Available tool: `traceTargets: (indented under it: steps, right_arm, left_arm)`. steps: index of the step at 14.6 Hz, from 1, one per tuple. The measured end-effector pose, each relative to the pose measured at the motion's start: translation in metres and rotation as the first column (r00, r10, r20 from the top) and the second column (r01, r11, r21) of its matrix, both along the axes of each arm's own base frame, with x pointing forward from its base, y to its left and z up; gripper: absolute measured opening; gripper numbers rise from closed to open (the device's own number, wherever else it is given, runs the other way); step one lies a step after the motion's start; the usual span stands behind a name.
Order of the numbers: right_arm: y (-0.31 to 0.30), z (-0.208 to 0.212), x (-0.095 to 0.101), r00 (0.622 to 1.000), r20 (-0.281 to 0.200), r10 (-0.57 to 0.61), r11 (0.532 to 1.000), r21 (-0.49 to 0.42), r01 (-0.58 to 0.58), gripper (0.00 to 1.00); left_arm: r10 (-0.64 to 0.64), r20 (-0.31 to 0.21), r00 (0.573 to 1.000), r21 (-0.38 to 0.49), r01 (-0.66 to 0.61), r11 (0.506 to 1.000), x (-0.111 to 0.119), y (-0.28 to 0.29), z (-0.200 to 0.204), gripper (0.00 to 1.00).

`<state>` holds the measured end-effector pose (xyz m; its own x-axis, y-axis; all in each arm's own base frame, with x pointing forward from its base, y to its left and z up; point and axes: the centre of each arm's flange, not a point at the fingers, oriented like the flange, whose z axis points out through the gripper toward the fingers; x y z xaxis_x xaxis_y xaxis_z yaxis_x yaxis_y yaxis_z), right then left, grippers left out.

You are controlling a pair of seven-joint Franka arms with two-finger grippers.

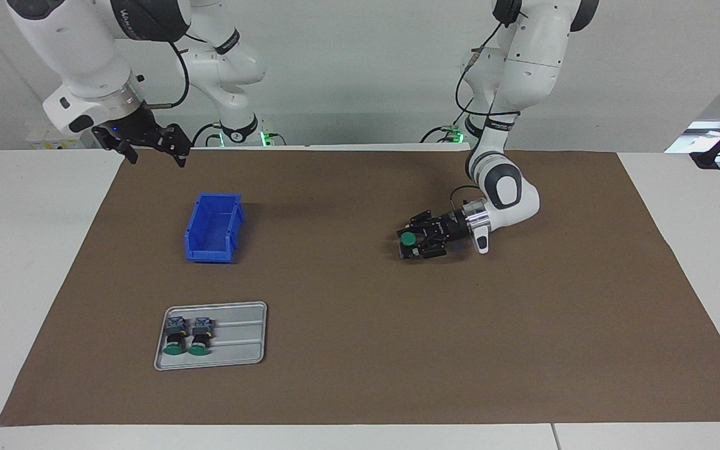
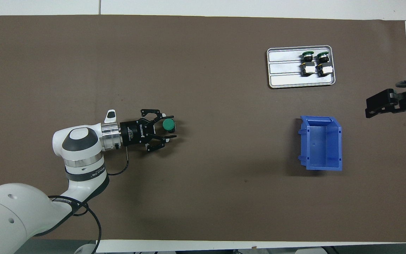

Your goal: Place and press button with both arms

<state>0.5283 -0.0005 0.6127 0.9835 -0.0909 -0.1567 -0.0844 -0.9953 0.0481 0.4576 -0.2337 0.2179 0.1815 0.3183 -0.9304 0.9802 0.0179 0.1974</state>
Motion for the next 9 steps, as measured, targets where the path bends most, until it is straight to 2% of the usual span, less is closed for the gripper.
traceTargets:
  steps: [1, 4, 6, 9]
  right_arm:
    - [0.0, 0.0, 0.0, 1.0, 0.0, 0.0, 1.0, 0.0, 0.0, 1.0]
    - [0.0, 0.0, 0.0, 1.0, 0.0, 0.0, 1.0, 0.0, 0.0, 1.0]
    - [0.0, 0.0, 0.0, 1.0, 0.0, 0.0, 1.0, 0.0, 0.0, 1.0]
    - [0.0, 0.0, 0.0, 1.0, 0.0, 0.0, 1.0, 0.0, 0.0, 1.0]
  left_arm:
    - [-0.001, -0.001, 1.0, 0.006, 0.001, 1.0, -0.0009, -0.0024, 0.0013, 0.81]
    - [-0.005, -0.003, 1.0, 0.014, 0.005, 1.0, -0.0033, -0.0083, 0.0036, 0.85]
    - [-0.003, -0.003, 1.0, 0.014, 0.003, 1.0, -0.003, -0.0079, 0.0038, 0.99]
    - [0.002, 0.009, 1.0, 0.014, -0.002, 1.0, -0.0008, -0.0063, 0.0095, 1.0]
